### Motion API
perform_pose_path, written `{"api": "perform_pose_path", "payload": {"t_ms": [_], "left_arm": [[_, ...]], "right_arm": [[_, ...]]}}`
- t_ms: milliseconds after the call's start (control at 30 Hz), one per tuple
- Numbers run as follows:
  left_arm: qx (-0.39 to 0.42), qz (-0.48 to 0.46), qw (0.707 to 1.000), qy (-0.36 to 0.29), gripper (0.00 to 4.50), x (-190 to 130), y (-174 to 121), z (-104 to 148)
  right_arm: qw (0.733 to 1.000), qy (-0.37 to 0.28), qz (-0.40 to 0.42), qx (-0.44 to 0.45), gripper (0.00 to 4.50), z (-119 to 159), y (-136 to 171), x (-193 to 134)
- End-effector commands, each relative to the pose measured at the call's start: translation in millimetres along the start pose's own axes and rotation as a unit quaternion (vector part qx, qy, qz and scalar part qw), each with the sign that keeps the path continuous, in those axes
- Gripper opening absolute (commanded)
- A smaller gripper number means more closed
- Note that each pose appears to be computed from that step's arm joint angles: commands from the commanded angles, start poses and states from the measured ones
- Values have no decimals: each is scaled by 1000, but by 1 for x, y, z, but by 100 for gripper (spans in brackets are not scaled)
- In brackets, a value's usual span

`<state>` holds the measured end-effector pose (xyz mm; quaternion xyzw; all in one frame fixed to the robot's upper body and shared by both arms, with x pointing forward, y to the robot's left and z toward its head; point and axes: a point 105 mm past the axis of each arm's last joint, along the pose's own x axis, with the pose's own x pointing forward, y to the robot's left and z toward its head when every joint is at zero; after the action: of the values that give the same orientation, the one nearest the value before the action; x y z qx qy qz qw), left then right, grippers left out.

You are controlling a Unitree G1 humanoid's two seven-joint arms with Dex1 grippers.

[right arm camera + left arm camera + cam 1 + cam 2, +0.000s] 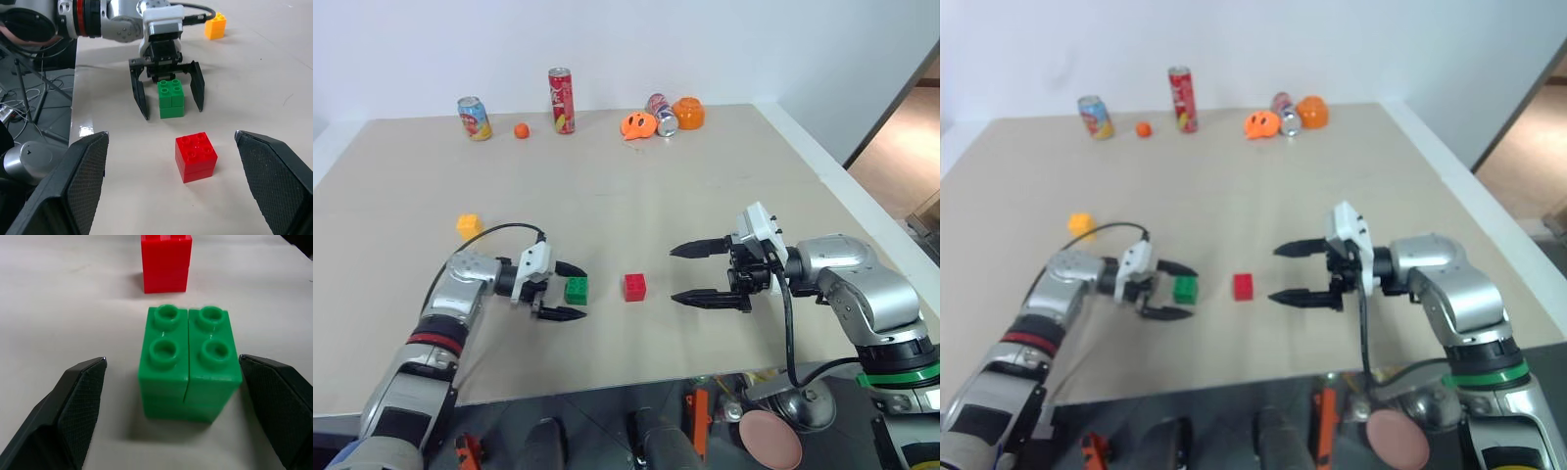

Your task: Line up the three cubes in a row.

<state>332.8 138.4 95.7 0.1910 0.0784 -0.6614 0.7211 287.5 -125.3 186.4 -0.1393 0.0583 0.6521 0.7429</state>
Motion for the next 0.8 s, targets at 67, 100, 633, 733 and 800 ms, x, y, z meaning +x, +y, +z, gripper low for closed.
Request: {"api": "perform_pose_path", "payload": {"t_ms": [67,100,633,733,800], "left_arm": [[-28,21,999,27,449,-27,-3,-12],[-30,25,999,31,449,-32,-4,-13],[-95,105,990,16,449,-110,-21,18],[-97,183,978,-25,449,-121,-18,29],[-105,224,967,-55,449,-125,-19,34]], "right_arm": [[1000,-8,8,-26,427,12,-2,0],[1000,-8,9,-27,427,12,-2,0],[998,-33,-16,-53,427,29,-26,10],[995,-64,-40,-60,427,43,-36,22],[994,-78,-41,-65,427,50,-37,29]]}}
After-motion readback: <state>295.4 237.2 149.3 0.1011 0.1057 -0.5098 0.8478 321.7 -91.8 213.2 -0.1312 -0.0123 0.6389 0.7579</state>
